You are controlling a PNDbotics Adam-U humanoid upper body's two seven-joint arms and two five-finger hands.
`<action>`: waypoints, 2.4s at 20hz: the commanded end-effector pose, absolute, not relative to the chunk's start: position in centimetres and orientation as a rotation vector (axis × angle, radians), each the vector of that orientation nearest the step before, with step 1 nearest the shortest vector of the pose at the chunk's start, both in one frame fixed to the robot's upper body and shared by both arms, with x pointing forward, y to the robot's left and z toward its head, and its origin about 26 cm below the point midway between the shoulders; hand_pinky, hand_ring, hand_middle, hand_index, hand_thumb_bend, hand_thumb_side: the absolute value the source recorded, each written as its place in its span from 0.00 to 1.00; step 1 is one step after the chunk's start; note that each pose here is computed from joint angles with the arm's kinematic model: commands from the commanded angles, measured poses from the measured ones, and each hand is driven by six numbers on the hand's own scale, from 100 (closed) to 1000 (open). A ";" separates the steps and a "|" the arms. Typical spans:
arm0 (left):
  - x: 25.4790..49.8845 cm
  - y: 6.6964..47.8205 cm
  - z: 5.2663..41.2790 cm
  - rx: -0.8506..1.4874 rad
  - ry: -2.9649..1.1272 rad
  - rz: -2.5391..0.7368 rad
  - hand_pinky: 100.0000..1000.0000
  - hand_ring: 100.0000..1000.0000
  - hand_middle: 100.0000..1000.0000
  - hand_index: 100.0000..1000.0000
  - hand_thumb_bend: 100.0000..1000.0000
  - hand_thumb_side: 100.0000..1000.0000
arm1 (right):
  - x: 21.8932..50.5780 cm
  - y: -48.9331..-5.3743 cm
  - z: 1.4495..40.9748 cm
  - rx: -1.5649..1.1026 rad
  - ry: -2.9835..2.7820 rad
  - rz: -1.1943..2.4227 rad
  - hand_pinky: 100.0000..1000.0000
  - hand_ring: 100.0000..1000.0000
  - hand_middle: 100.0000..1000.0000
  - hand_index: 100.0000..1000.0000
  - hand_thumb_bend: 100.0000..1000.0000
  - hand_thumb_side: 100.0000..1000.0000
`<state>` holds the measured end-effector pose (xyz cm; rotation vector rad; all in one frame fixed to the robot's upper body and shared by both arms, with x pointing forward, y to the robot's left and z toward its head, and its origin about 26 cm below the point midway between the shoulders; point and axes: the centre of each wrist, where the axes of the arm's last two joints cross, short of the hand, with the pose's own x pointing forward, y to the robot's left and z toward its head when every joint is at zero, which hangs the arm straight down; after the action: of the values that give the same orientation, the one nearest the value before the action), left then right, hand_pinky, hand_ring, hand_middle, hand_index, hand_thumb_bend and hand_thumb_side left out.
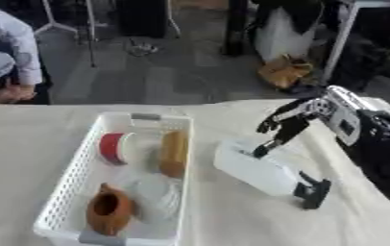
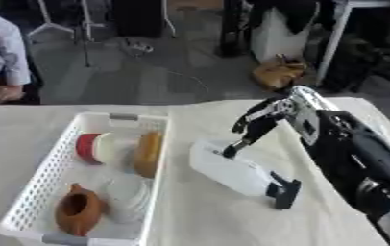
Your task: Pick up objects on the table and place them in the box.
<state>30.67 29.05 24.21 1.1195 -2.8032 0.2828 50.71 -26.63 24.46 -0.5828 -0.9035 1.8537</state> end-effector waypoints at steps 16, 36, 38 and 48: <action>30.4 29.2 24.9 1.128 -2.826 0.260 0.92 0.92 0.86 0.91 0.00 1.00 | 49.3 -26.6 26.4 -0.653 -0.863 1.869 0.96 1.00 0.95 1.00 0.77 0.91; 30.4 29.1 24.6 1.121 -2.816 0.279 0.93 0.92 0.86 0.90 0.00 1.00 | 49.4 -24.9 23.6 -0.747 -0.810 1.847 0.95 1.00 0.94 1.00 0.73 0.91; 30.4 29.1 24.6 1.121 -2.816 0.280 0.93 0.92 0.86 0.90 0.00 1.00 | 49.5 -24.7 23.3 -0.741 -0.804 1.850 0.95 1.00 0.95 1.00 0.74 0.90; 30.4 29.1 24.6 1.121 -2.815 0.284 0.93 0.92 0.86 0.90 0.00 1.00 | 49.6 -24.5 22.6 -0.790 -0.752 1.877 0.95 1.00 0.96 1.00 0.78 0.92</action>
<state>30.66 28.99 23.95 1.1155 -2.7900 0.2793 49.55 -24.16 21.54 -0.7474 -0.7506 1.8812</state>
